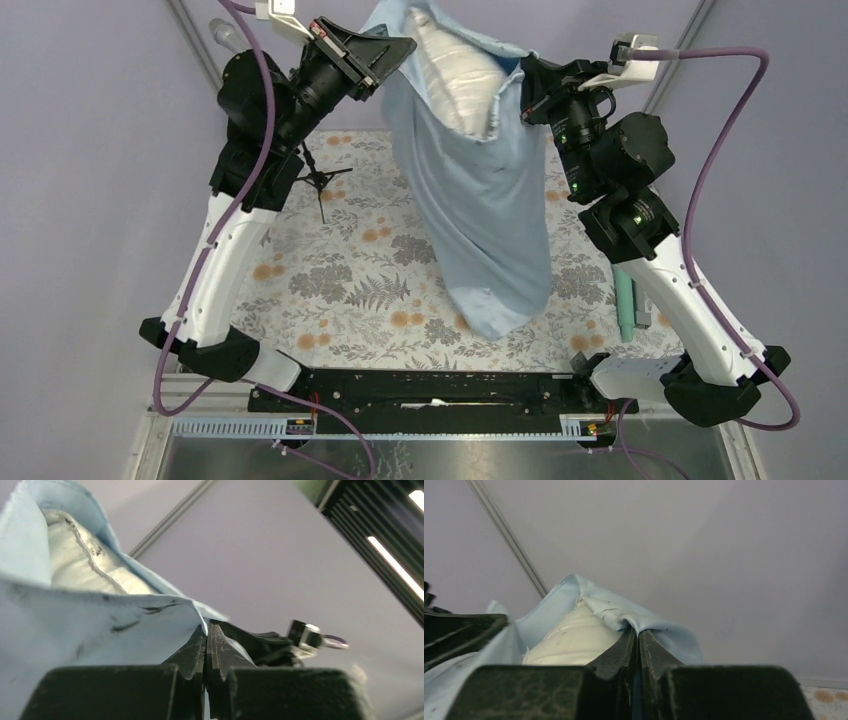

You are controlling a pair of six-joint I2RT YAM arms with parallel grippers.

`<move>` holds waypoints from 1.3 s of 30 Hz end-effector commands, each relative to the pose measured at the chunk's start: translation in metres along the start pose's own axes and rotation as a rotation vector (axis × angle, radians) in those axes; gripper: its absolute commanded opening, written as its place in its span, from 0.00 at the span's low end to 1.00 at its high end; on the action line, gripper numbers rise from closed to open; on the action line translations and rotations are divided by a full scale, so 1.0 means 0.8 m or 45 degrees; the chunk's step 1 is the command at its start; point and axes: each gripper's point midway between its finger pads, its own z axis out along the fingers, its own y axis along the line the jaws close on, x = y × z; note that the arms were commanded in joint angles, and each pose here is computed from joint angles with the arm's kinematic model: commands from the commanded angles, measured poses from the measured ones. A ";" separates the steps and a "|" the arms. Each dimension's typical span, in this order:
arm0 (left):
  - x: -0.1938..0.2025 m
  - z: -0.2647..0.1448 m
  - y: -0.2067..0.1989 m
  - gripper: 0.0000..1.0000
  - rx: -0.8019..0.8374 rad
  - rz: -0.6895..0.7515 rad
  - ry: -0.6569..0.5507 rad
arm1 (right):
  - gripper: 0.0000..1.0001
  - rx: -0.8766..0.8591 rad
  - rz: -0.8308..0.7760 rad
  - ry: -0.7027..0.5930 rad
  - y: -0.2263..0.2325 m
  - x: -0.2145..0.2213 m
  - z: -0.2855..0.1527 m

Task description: Put the pillow into the pillowcase

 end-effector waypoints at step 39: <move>-0.089 -0.037 -0.012 0.00 0.085 0.083 -0.164 | 1.00 0.232 0.147 0.374 -0.073 0.047 -0.130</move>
